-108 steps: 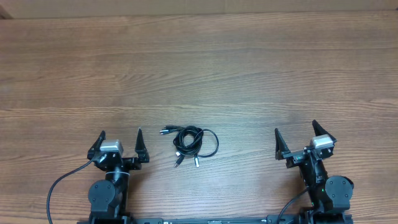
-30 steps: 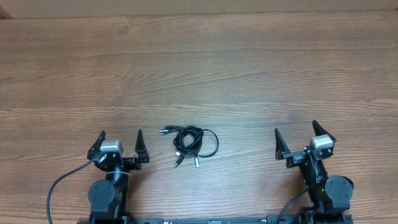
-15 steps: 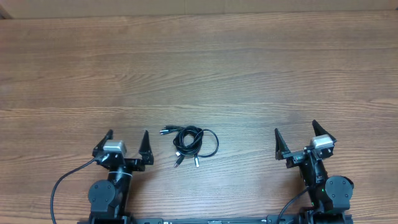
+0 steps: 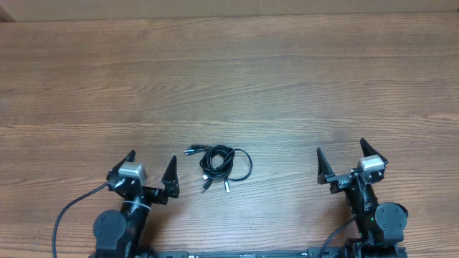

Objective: Untangle cables

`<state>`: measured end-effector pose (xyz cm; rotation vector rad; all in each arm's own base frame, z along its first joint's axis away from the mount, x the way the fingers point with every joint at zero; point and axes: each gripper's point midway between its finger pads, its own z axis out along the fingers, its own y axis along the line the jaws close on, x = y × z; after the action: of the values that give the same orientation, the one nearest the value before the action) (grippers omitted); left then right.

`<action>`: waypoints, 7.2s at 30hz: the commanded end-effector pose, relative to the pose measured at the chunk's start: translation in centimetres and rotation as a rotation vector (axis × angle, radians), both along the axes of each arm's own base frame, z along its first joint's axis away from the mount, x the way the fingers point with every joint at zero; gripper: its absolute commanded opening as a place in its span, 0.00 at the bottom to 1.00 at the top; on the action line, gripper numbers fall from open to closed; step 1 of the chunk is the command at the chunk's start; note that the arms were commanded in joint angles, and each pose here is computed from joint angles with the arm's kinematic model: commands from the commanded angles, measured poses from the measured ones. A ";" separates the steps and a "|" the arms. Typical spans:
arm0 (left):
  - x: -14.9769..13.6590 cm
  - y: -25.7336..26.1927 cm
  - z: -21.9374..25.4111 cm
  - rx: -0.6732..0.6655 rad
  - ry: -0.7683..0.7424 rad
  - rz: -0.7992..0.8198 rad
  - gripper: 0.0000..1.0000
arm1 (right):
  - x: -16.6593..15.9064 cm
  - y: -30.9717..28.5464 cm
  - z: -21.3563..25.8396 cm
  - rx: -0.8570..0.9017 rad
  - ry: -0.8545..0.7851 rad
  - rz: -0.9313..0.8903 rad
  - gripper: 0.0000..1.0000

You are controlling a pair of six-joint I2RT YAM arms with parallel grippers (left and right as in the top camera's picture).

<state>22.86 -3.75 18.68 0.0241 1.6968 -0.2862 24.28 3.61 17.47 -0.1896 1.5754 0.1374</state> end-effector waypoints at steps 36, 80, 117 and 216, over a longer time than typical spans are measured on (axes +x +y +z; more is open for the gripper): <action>2.5 -3.5 7.4 0.112 0.659 -0.255 1.00 | 0.0 -0.1 -0.2 -0.001 -0.005 -0.002 1.00; 5.2 -11.5 -16.8 0.464 1.465 -0.100 1.00 | 0.0 -0.1 -0.1 -0.001 -0.006 -0.002 1.00; 10.1 -16.3 -15.7 0.311 1.235 -0.218 1.00 | 0.0 -0.1 -0.1 -0.001 -0.006 -0.002 1.00; 6.7 -13.9 -0.6 0.542 0.661 -0.444 0.04 | 0.0 -0.1 -0.1 -0.001 -0.006 -0.005 1.00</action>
<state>29.63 -17.71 17.01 0.7277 2.4299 -0.1673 24.29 3.60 17.50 -0.1896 1.5743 0.1367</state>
